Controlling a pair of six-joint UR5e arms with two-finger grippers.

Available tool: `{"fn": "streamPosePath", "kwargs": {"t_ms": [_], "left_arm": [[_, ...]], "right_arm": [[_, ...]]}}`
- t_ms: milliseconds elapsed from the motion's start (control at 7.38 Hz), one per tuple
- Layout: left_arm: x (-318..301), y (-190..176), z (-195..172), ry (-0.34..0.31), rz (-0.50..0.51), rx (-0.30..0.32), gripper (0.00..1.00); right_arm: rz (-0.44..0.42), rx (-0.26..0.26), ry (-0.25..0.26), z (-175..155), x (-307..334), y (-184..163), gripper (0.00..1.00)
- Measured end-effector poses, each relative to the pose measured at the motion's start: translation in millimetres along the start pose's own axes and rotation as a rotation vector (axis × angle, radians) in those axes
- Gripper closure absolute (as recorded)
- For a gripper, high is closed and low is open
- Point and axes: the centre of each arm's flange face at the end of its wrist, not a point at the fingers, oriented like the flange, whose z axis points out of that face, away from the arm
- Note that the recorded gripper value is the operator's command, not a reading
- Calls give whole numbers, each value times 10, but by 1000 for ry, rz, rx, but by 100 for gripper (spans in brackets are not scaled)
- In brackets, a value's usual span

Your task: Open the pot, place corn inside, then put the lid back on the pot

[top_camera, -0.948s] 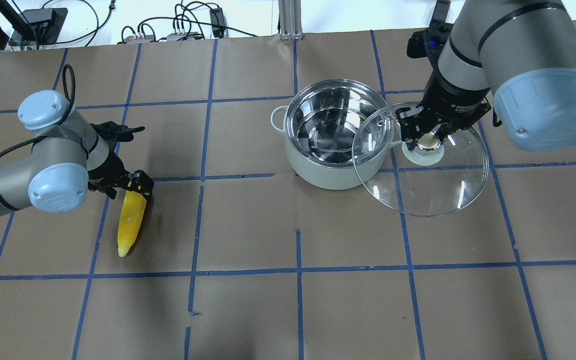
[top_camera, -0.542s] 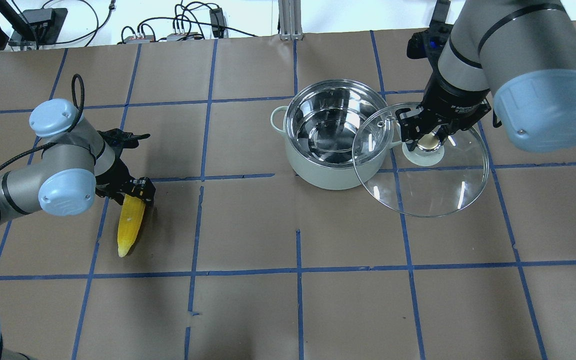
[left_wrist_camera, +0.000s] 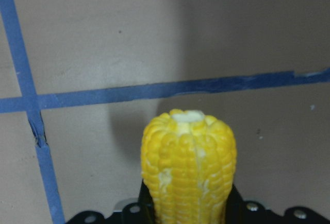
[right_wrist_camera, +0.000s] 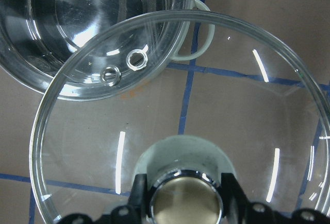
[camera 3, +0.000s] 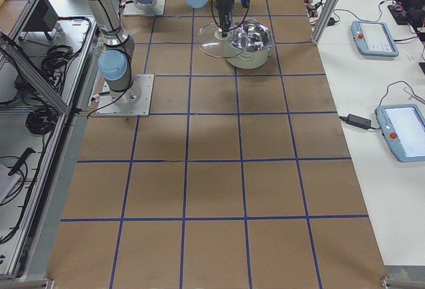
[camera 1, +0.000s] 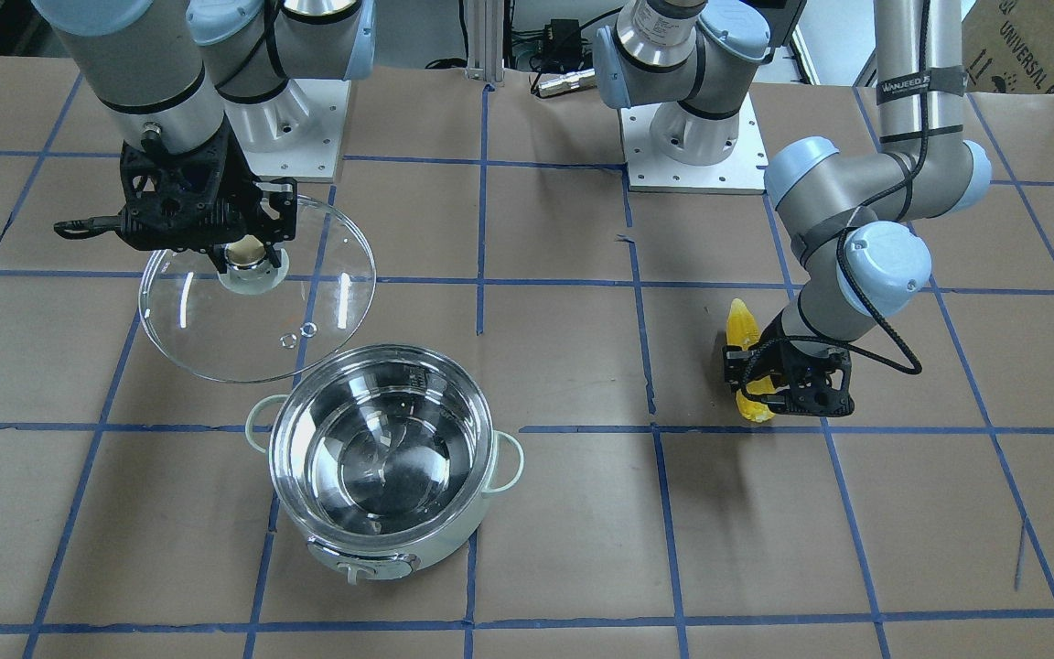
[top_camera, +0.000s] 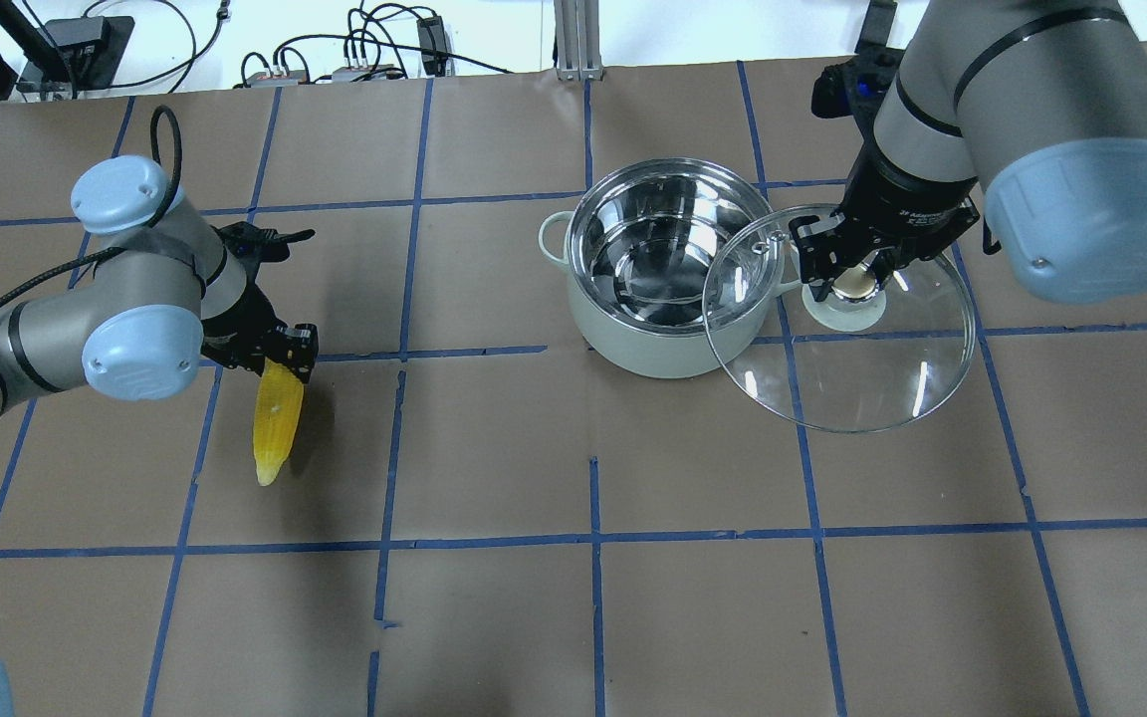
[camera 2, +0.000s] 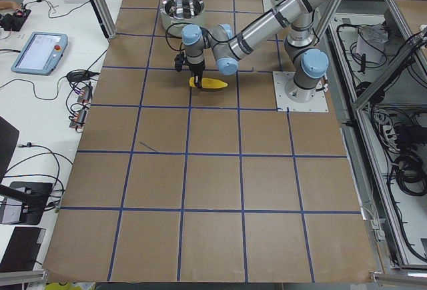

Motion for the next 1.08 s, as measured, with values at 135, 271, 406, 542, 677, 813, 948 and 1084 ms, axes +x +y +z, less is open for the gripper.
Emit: {"fn": "streamPosePath", "kwargs": {"t_ms": [135, 271, 406, 542, 677, 813, 948, 1084], "left_arm": [[275, -163, -268, -2, -15, 4, 89], [597, -323, -570, 7, -17, 18, 89], [915, -467, -865, 32, -16, 36, 88], [1259, -602, -1147, 58, -6, 54, 88], [1636, -722, -1373, 77, 3, 71, 88], [2054, -845, -1514, 85, 0, 91, 87], [2477, -966, -1581, 89, 4, 111, 87], [2886, -1088, -1585, 93, 22, 129, 86]], "right_arm": [[0, 0, 0, 2, 1, -1, 58], [0, -1, 0, 5, 1, -3, 58], [-1, -1, 0, 5, -2, -2, 58], [-2, -1, 0, 3, -5, -1, 58], [-2, 0, 0, 2, -7, 0, 58], [-2, 0, 0, 1, -11, 1, 58], [-2, 0, 0, 1, -12, 1, 58], [-2, 0, 0, 1, -13, 2, 58]]}}
